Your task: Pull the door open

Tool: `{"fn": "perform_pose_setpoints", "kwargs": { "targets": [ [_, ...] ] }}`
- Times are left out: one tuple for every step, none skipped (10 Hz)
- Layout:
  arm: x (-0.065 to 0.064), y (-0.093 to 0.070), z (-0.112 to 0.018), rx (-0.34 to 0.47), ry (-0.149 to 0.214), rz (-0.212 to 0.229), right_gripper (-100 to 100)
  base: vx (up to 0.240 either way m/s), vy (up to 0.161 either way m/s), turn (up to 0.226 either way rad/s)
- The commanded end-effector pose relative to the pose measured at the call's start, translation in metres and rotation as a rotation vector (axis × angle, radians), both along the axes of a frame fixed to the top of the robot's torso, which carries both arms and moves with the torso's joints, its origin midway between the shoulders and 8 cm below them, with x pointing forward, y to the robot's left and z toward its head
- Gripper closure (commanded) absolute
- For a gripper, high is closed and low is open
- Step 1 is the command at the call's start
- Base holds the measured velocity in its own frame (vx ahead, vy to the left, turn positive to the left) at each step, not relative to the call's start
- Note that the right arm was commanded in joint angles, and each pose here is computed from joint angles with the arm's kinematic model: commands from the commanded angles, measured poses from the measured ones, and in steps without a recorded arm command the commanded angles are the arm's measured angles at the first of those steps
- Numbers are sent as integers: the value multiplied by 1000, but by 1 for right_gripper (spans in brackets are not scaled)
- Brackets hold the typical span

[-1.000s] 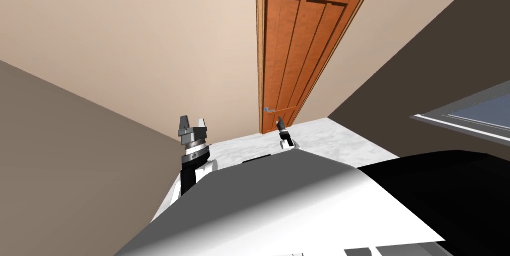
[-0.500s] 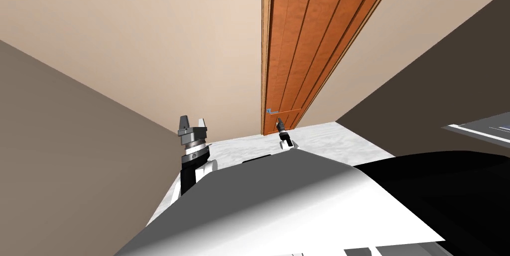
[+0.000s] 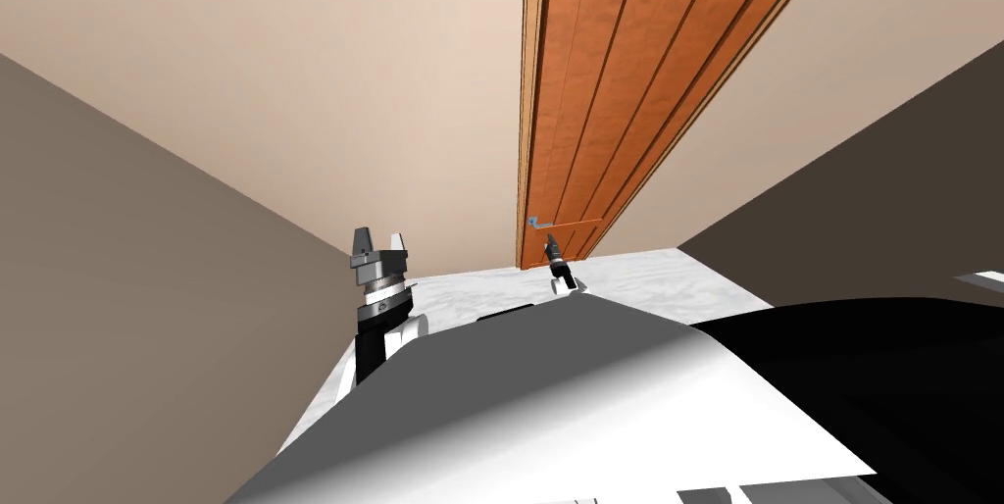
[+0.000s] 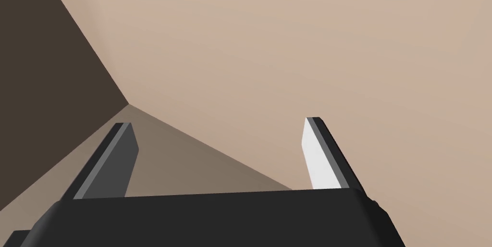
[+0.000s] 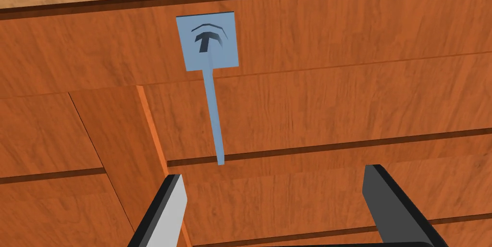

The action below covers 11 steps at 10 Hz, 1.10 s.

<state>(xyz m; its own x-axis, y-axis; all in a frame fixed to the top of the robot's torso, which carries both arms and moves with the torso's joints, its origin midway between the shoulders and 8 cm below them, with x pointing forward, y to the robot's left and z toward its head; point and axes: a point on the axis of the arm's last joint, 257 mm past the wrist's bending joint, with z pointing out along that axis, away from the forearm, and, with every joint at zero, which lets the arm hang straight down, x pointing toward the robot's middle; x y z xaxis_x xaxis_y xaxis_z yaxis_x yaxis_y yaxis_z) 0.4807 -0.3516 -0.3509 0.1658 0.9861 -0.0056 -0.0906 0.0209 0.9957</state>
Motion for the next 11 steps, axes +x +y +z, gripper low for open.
{"fn": "perform_pose_setpoints", "kwargs": {
  "targets": [
    [-1, 0, -5, 2, 9, -3, -100, 38, -41, 34],
    [-1, -2, -10, 4, 19, -7, -100, 42, -27, 55],
    [-1, -3, -13, 6, 27, -11, -100, 44, -43, 84],
    [-2, -4, -17, 8, 35, -14, -100, 47, -53, 115],
    [-3, -6, -24, 12, 50, -21, -100, 64, -69, 148],
    [-3, -6, -27, 14, 57, -24, -100, 68, -79, 124],
    [-4, -8, -34, 18, 74, -31, -100, 58, -87, 153],
    [-5, -9, -37, 20, 79, -33, -100, 65, -73, 95],
    [-6, -9, -40, 22, 87, -37, -100, 65, -62, 60],
    [-4, -9, -38, 21, 82, -34, -100, 28, -30, 15],
    [-13, -27, -40, 23, 84, -54, -100, 115, 3, 120]
  ]
}}
